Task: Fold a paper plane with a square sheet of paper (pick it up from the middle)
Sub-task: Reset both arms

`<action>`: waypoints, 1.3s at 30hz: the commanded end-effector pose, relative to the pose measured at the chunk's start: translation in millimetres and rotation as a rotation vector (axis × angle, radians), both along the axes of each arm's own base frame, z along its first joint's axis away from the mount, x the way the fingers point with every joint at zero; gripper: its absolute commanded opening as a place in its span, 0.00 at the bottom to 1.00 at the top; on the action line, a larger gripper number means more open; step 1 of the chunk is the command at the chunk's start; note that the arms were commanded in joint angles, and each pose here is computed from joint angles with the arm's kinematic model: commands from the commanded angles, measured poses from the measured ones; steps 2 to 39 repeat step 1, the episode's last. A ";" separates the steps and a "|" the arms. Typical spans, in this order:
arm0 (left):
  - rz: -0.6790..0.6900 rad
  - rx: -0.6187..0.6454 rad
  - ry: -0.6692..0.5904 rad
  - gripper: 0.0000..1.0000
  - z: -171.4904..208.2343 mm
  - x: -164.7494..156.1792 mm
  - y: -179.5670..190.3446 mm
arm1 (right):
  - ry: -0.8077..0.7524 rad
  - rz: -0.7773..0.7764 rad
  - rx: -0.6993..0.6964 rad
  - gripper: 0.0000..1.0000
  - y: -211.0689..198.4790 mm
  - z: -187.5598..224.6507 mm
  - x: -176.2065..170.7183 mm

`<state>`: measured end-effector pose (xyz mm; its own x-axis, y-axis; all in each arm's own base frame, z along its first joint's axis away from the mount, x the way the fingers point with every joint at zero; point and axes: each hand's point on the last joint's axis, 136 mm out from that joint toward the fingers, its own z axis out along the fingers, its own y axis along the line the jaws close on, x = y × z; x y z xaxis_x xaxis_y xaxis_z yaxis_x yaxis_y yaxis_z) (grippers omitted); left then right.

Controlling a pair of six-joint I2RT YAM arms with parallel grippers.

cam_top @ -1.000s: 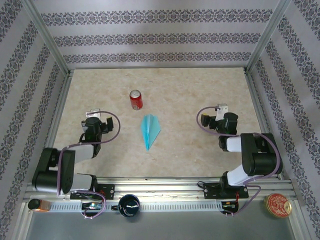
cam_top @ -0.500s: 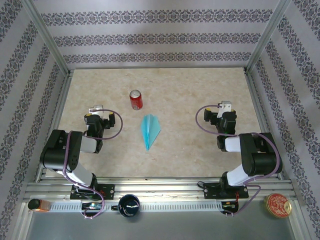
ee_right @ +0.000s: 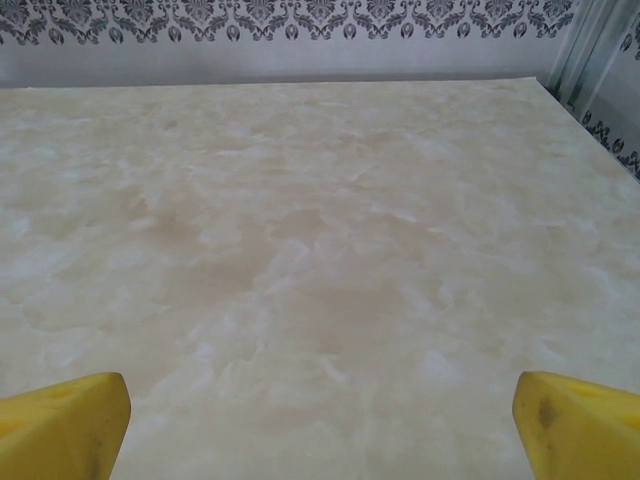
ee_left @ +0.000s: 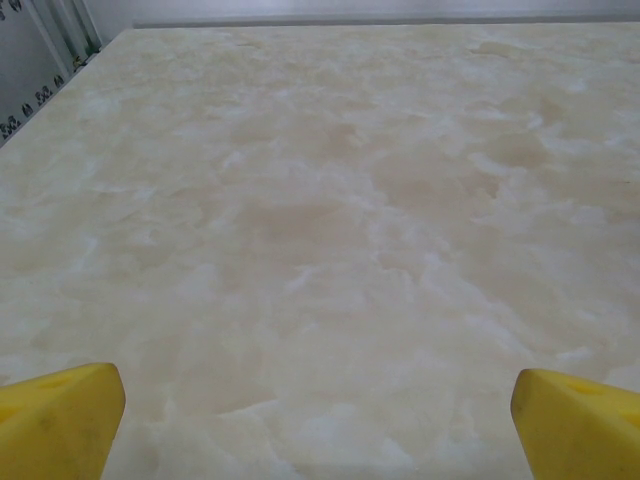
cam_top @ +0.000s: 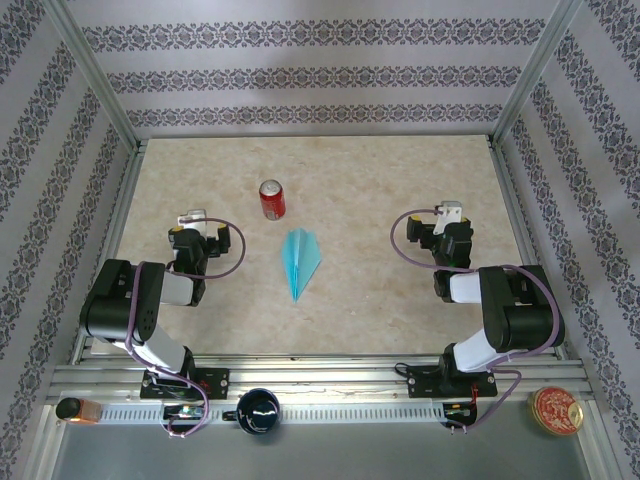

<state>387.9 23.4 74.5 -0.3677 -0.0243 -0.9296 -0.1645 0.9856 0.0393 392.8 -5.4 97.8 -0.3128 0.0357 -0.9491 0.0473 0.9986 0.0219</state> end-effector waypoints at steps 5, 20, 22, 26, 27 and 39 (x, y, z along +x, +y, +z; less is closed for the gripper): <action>0.006 0.004 -0.055 0.99 15.7 8.4 3.9 | -0.032 0.032 -0.002 0.98 7.7 10.0 5.8; 0.006 0.004 -0.055 0.99 15.7 8.4 3.9 | -0.032 0.032 -0.002 0.98 7.7 10.0 5.8; 0.006 0.004 -0.055 0.99 15.7 8.4 3.9 | -0.032 0.032 -0.002 0.98 7.7 10.0 5.8; 0.006 0.004 -0.055 0.99 15.7 8.4 3.9 | -0.032 0.032 -0.002 0.98 7.7 10.0 5.8; 0.006 0.004 -0.055 0.99 15.7 8.4 3.9 | -0.032 0.032 -0.002 0.98 7.7 10.0 5.8; 0.006 0.004 -0.055 0.99 15.7 8.4 3.9 | -0.032 0.032 -0.002 0.98 7.7 10.0 5.8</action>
